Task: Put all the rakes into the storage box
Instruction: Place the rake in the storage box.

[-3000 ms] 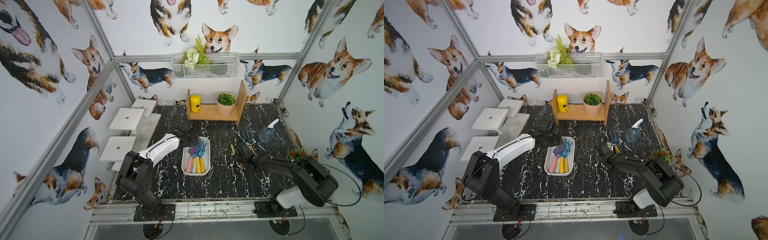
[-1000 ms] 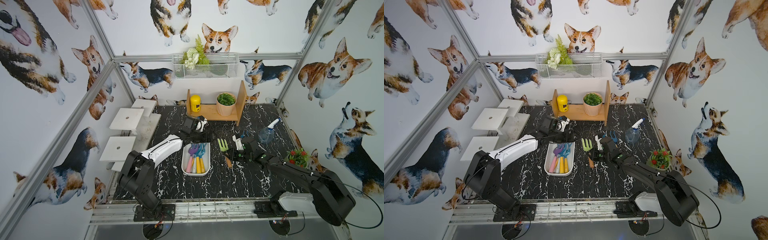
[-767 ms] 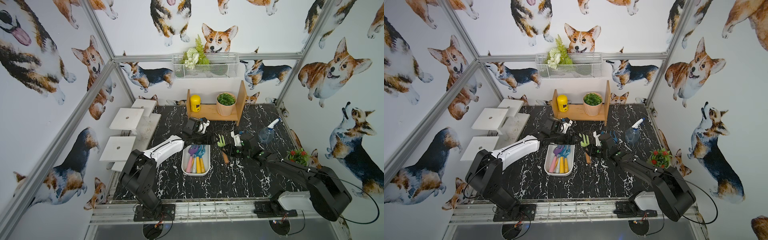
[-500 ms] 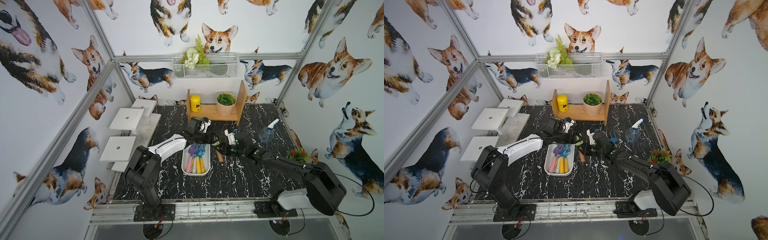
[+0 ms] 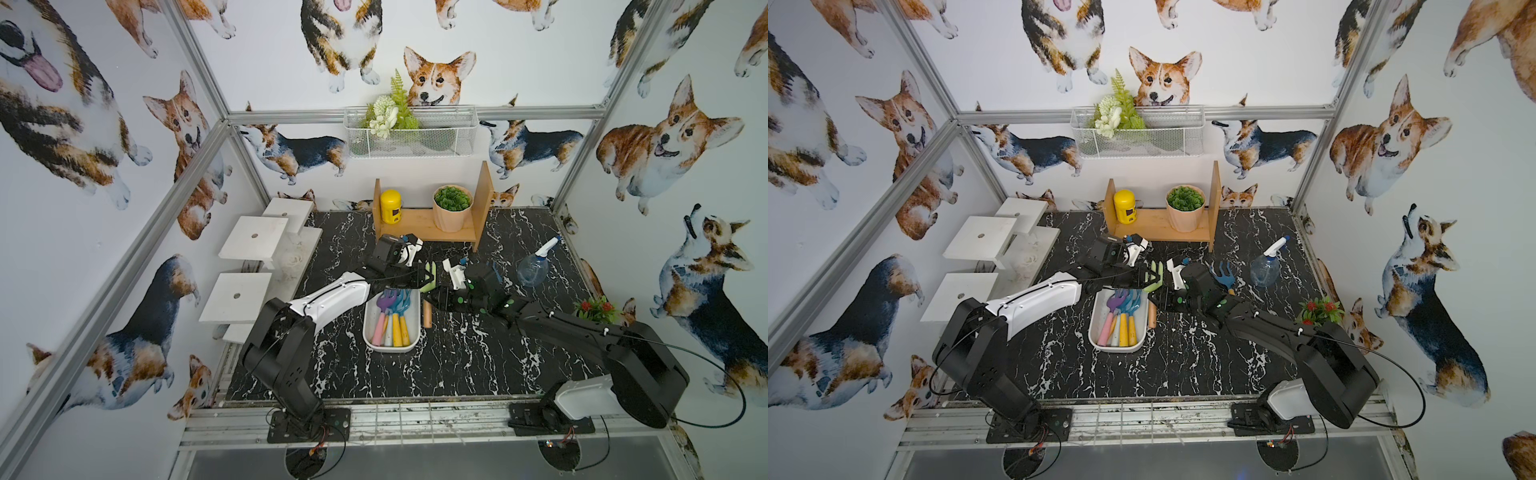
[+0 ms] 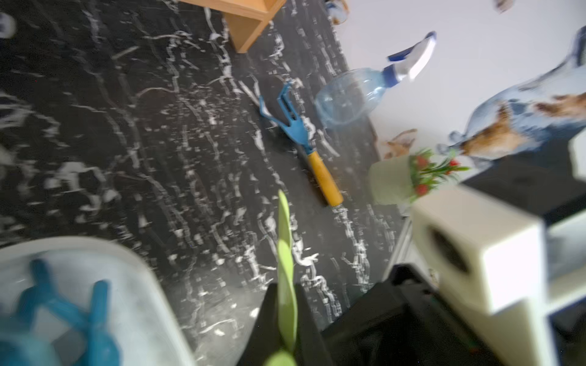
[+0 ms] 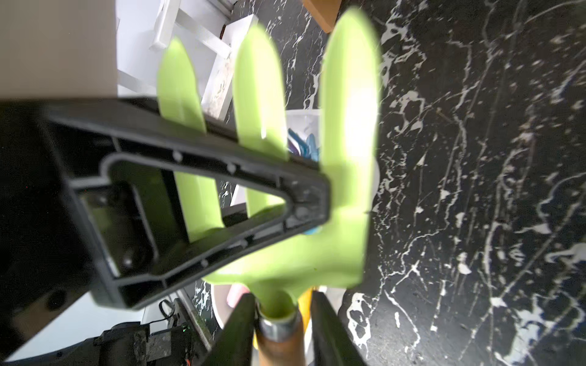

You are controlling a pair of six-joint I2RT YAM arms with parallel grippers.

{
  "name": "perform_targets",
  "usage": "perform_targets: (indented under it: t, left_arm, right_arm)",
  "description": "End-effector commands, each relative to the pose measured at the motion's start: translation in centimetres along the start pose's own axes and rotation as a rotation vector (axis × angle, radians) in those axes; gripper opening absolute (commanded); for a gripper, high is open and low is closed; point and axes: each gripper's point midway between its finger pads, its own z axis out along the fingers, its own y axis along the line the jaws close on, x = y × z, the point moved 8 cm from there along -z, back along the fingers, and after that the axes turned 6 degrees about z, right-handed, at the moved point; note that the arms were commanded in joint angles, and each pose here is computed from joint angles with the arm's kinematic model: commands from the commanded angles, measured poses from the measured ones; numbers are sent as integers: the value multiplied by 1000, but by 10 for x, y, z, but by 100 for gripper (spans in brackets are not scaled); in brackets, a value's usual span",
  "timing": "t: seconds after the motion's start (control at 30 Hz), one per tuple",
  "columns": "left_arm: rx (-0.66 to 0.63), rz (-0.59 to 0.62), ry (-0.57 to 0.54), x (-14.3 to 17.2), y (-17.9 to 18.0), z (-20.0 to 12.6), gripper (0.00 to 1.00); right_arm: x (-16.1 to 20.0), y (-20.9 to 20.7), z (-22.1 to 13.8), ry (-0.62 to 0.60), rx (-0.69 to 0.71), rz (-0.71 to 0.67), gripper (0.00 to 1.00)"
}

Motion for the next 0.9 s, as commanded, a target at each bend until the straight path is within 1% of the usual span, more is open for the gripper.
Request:
perform_targets:
  t: [0.0,0.17,0.3,0.43,0.73,0.77,0.8,0.83,0.87]
  left_arm:
    - [-99,28,28,12,9,-11,0]
    - [-157,12,33,25,21,-15,0]
    - [-188,-7,51,34,31,-8,0]
    - [-232,-28,45,41,41,-5,0]
    - [-241,-72,66,50,49,4,0]
    - [-243,-75,67,51,50,4,1]
    - [-246,-77,74,52,50,4,11]
    - [-249,-78,80,53,50,4,29]
    - [-253,-80,88,54,51,4,51]
  right_arm:
    - [-5,-3,-4,-70,28,-6,55]
    - [-1,-9,-9,-93,51,-8,57]
    - [0,-12,-14,-108,65,-11,57]
    - [1,-14,-19,-113,80,-19,57]
    - [6,-20,-22,-103,112,-35,57]
    - [6,-21,-22,-104,119,-36,57]
    - [7,-22,-22,-104,130,-35,58]
    - [6,-25,-22,-109,148,-32,58]
    - [6,-27,-22,-112,164,-31,58]
